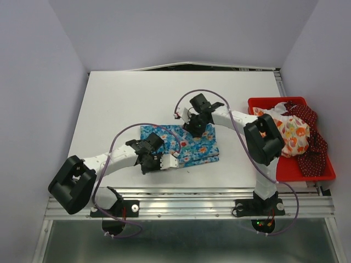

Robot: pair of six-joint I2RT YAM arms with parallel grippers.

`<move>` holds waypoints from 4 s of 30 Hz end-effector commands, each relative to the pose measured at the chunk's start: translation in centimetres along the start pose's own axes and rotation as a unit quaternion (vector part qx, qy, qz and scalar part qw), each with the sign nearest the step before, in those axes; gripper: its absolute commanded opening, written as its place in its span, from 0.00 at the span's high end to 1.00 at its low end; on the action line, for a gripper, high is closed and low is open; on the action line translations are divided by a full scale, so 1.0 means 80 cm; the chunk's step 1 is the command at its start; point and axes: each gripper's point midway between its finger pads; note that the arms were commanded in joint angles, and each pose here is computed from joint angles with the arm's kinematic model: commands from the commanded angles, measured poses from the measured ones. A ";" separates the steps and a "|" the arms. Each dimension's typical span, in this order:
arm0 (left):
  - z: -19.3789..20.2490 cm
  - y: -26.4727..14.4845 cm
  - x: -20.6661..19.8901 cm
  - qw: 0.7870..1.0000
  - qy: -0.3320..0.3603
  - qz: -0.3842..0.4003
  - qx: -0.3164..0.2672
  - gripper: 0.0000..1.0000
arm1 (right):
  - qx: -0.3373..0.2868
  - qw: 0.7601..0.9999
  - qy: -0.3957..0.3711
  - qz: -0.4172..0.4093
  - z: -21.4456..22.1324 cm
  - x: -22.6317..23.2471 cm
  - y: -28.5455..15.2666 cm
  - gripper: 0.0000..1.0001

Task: Fold and stack the skirts
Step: Fold the skirt

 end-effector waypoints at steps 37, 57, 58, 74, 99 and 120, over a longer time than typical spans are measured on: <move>-0.114 -0.134 0.054 0.961 0.068 -0.180 -0.198 0.20 | -0.136 0.940 0.254 -0.184 -0.074 0.108 -0.045 0.54; -0.205 0.002 -0.027 0.986 0.080 -0.120 -0.078 0.25 | -0.074 0.879 0.395 -0.258 -0.041 0.146 0.022 0.55; -0.202 0.007 -0.024 0.986 0.071 -0.129 -0.073 0.25 | -0.073 0.879 0.396 -0.255 -0.039 0.145 0.024 0.55; -0.157 0.046 0.007 0.973 0.027 -0.228 -0.009 0.30 | -0.040 0.844 0.454 -0.282 -0.022 0.166 0.042 0.72; -0.189 0.000 0.007 0.985 -0.003 -0.161 -0.068 0.19 | -0.018 0.849 0.463 -0.254 -0.005 0.164 0.054 0.75; -0.136 0.064 0.000 0.985 -0.013 -0.172 0.024 0.50 | 0.001 0.843 0.472 -0.260 0.003 0.168 0.064 0.82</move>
Point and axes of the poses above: each gripper's point midway between its finger pads, its own y axis out along the fingers, its own x axis along the line the jaws close on, z = x × y, and after that the axes turned 4 degrees about -y, right-handed
